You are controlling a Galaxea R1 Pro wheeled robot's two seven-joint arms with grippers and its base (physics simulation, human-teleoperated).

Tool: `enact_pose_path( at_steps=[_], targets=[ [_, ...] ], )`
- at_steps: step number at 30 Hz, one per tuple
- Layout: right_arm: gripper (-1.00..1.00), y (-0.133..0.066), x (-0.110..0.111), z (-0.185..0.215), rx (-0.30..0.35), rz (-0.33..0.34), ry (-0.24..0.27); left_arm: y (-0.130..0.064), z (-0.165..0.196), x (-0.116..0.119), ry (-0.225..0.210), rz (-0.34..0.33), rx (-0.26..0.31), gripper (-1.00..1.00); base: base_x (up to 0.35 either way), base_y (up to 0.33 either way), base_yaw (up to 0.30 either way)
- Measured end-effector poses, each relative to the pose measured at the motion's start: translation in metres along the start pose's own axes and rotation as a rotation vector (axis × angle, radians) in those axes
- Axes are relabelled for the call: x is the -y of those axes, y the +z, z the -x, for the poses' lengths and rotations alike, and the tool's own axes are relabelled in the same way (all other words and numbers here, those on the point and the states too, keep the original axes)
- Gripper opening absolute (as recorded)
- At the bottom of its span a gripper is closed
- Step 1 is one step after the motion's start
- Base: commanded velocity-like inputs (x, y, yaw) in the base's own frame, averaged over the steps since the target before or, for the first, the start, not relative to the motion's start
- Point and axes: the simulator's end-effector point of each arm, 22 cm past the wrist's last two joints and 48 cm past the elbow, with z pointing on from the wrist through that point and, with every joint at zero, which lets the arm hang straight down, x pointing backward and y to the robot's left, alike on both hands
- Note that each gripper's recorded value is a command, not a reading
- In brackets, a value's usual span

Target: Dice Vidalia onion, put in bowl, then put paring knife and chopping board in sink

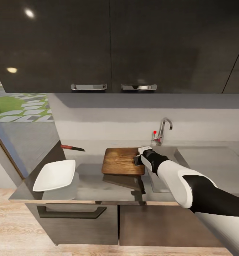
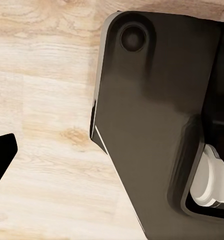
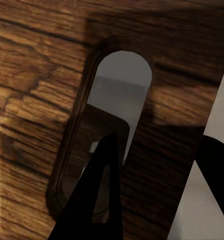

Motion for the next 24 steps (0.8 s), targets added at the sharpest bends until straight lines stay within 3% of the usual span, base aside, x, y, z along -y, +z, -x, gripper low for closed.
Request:
enact_pose_path(
  at_steps=[13, 24],
  targets=[
    [-1.00, 0.005, -0.017, -0.020, -0.029, 0.065, 0.006, 0.000, 0.000, 0.000, 0.000, 0.000, 0.000, 1.00, 0.000, 0.000, 0.000],
    [-1.00, 0.007, -0.019, -0.027, -0.038, 0.068, 0.006, 0.000, 0.000, 0.000, 0.000, 0.000, 0.000, 1.00, 0.000, 0.000, 0.000]
  ],
)
